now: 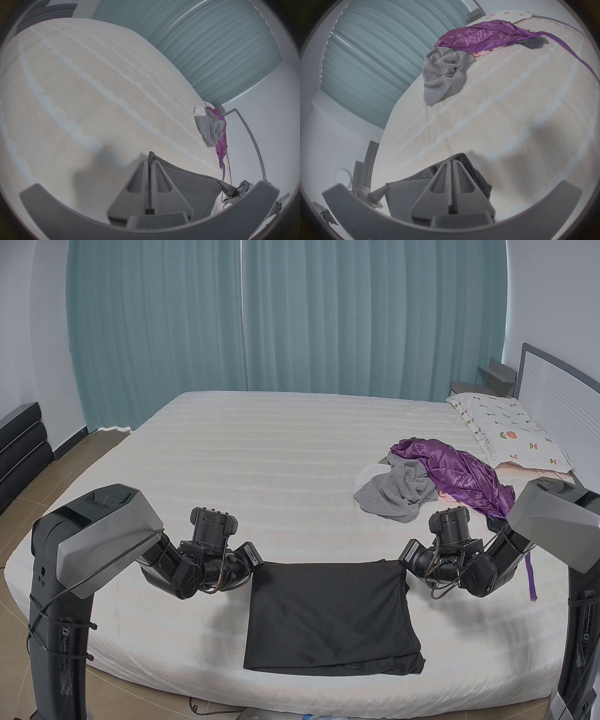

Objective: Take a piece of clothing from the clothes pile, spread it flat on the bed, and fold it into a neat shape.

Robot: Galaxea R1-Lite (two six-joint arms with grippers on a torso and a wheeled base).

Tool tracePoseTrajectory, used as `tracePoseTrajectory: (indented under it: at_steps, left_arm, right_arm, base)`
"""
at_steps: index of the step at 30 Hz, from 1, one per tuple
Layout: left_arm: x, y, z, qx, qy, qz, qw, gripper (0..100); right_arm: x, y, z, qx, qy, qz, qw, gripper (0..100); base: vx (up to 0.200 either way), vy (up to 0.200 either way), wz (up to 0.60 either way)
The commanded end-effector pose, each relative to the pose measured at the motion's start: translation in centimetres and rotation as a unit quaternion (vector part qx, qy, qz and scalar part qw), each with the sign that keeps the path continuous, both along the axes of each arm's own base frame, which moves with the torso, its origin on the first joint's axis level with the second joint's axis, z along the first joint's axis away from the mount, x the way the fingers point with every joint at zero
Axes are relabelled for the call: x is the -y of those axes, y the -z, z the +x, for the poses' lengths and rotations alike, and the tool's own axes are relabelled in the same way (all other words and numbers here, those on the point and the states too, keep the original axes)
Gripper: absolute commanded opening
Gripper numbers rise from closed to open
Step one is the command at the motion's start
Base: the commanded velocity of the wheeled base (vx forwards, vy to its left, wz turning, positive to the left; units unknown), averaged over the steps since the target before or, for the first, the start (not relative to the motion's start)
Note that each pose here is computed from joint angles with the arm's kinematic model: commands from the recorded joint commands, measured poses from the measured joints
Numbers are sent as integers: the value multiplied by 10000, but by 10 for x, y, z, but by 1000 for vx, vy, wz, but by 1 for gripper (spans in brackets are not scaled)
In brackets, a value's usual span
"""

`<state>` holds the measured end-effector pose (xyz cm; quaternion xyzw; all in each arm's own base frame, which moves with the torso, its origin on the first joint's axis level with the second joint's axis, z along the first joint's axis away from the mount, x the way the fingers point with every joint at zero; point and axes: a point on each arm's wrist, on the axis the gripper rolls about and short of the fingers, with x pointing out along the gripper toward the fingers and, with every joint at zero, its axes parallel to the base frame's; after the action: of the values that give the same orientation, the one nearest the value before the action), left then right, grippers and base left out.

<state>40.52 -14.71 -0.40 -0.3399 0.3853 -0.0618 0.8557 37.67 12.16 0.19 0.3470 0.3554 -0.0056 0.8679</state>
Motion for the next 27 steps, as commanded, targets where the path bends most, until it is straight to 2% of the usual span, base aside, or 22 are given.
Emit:
tracePoseTrajectory:
  at_steps: [1,14,15,17,18,23,27]
  left_arm:
    - [-4,-4,1,43,-56,-16,10000,0]
    - [-4,-1,2,12,-53,-28,10000,0]
    - [-4,-1,2,11,-47,-33,10000,0]
    - [-3,-2,1,0,-14,-60,10000,0]
    - [-3,-2,1,0,-14,-60,10000,100]
    - [-3,-2,-1,-32,-15,-73,10000,100]
    - [-6,-6,-3,-101,-196,-252,9994,100]
  right_arm:
    - [2,0,2,18,41,9,10000,0]
    - [6,14,5,-134,90,-45,9999,0]
    - [6,14,5,-119,79,-41,9999,100]
    - [5,13,5,-65,57,-8,10000,100]
    - [5,13,5,-26,52,-2,10000,100]
    - [10,5,-3,157,32,80,9998,100]
    - [19,-2,-14,358,-25,111,9993,100]
  base:
    - [0,0,0]
    - [0,0,0]
    - [0,0,0]
    - [0,0,0]
    - [0,0,0]
    - [0,0,0]
    - [0,0,0]
